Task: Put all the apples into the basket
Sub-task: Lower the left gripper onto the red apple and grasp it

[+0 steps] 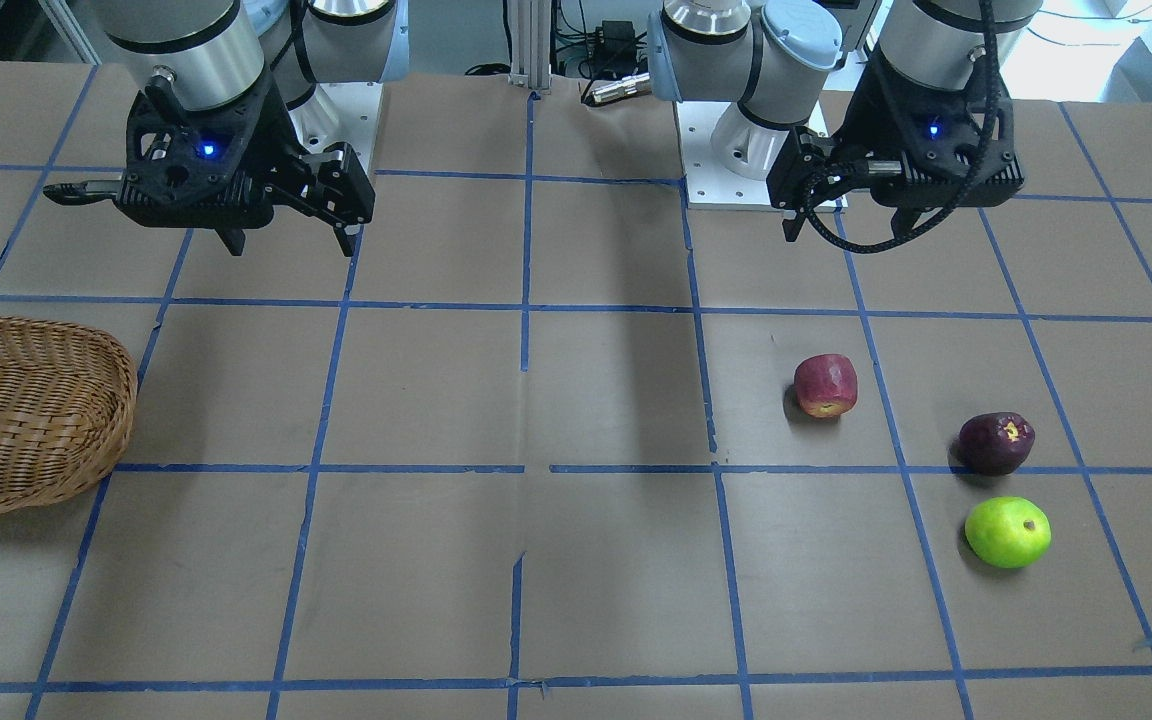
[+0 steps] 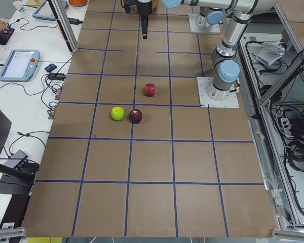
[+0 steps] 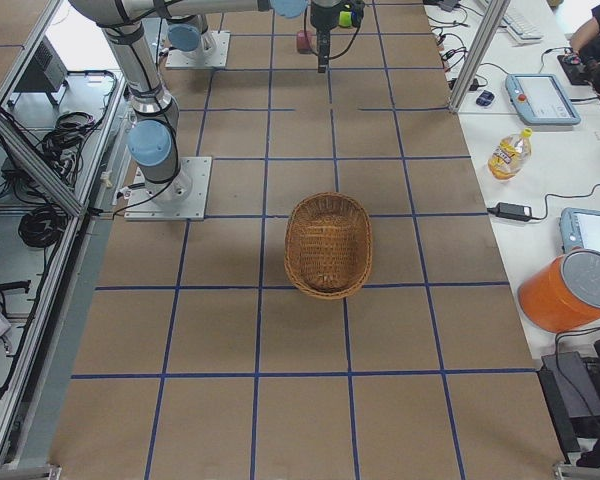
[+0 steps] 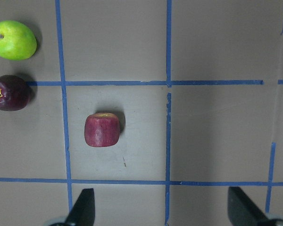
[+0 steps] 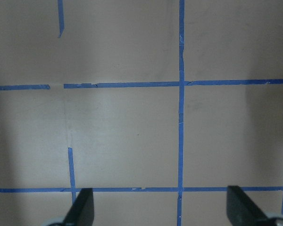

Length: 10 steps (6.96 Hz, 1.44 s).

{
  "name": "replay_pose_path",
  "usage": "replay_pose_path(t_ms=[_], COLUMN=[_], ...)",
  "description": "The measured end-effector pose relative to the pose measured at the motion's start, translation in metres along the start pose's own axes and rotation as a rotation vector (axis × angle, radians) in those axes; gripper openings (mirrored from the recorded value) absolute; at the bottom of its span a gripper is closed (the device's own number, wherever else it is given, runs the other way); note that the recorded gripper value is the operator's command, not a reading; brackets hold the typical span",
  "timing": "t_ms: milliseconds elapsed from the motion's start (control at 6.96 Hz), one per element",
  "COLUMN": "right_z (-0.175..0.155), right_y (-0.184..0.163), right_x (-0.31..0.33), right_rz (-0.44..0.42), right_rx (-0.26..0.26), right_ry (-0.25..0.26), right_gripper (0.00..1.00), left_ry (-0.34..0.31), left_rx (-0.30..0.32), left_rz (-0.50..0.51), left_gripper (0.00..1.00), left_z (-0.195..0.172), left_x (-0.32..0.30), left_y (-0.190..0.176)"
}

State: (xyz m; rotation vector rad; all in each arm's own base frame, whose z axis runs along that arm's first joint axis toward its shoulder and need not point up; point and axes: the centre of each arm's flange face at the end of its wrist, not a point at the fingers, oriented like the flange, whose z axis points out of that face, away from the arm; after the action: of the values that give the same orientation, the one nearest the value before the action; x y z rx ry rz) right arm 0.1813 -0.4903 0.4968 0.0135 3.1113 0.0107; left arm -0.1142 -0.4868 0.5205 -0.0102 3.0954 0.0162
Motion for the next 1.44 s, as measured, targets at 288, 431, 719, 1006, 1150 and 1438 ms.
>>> replay_pose_path(t_ms=[288, 431, 719, 1006, 1150, 1438], right_z=[0.000, 0.000, 0.000, 0.000, 0.000, 0.000], right_y=[0.000, 0.000, 0.000, 0.000, 0.000, 0.000], right_x=[0.000, 0.000, 0.000, 0.000, 0.000, 0.000], right_rz=[-0.001, 0.000, 0.001, 0.001, 0.001, 0.001], right_rx=[0.000, 0.000, 0.000, 0.000, 0.000, 0.000], right_ry=[0.000, 0.000, 0.000, 0.000, 0.000, 0.000], right_gripper=[1.00, 1.00, 1.00, 1.00, 1.00, 1.00], left_ry=[0.000, -0.003, 0.006, 0.030, 0.034, 0.033], left_rx=[-0.001, -0.009, -0.085, -0.122, -0.109, -0.092], left_rz=[0.000, 0.000, 0.027, 0.038, 0.062, 0.080], left_gripper=[1.00, 1.00, 1.00, 1.00, 1.00, 1.00], left_z=[0.001, 0.002, 0.049, 0.146, 0.191, 0.254], left_x=[0.000, -0.002, -0.032, -0.089, -0.103, -0.107], left_y=[0.000, 0.001, -0.005, -0.004, 0.002, 0.011])
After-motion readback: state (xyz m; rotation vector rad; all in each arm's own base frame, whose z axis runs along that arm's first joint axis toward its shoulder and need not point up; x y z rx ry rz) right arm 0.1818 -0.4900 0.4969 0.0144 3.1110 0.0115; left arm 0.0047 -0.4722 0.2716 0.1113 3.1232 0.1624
